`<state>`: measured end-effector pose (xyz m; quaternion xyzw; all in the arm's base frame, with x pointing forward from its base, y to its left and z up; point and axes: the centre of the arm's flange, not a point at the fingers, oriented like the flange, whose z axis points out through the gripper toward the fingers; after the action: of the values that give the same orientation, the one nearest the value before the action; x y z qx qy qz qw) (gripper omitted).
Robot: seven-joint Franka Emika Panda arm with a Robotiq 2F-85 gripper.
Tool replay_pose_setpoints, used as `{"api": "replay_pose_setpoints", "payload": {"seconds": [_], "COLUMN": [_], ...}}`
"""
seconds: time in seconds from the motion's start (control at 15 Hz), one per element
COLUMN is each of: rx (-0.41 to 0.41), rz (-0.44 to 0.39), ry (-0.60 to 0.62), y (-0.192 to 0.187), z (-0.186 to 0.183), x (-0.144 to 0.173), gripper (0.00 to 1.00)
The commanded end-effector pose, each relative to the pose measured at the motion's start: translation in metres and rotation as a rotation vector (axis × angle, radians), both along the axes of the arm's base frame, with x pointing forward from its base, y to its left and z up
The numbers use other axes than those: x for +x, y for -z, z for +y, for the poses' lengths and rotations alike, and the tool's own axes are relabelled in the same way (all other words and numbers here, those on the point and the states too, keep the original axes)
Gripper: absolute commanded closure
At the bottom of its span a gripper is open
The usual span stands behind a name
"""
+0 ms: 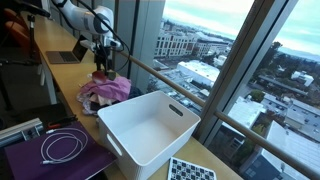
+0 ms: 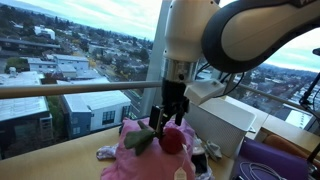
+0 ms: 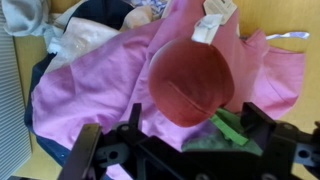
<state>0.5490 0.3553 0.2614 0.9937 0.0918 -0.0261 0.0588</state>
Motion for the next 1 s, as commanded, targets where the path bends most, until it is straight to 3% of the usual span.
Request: {"api": "replay_pose_setpoints", "payload": {"seconds": [0.0,0.47,0.6,0.67,0.73,0.93], "rx": [-0.032,-0.044,-0.046,-0.042,-0.040,-0.016], "rz": [-0.018,0.103,0.124,0.124,0.122,0.104], "ry": [0.009,0.038,0.044,0.052,0.060,0.079], "y": [0.027,0.126,0.139,0.138,0.133,0.103], "z": [-0.010,-0.003,-0.002,-0.005,-0.007,-0.009], "x": [0.012,0.004,0.001,0.003,0.005,0.012], "gripper": [0.00,0.00,0.00,0.25,0.26,0.48]}}
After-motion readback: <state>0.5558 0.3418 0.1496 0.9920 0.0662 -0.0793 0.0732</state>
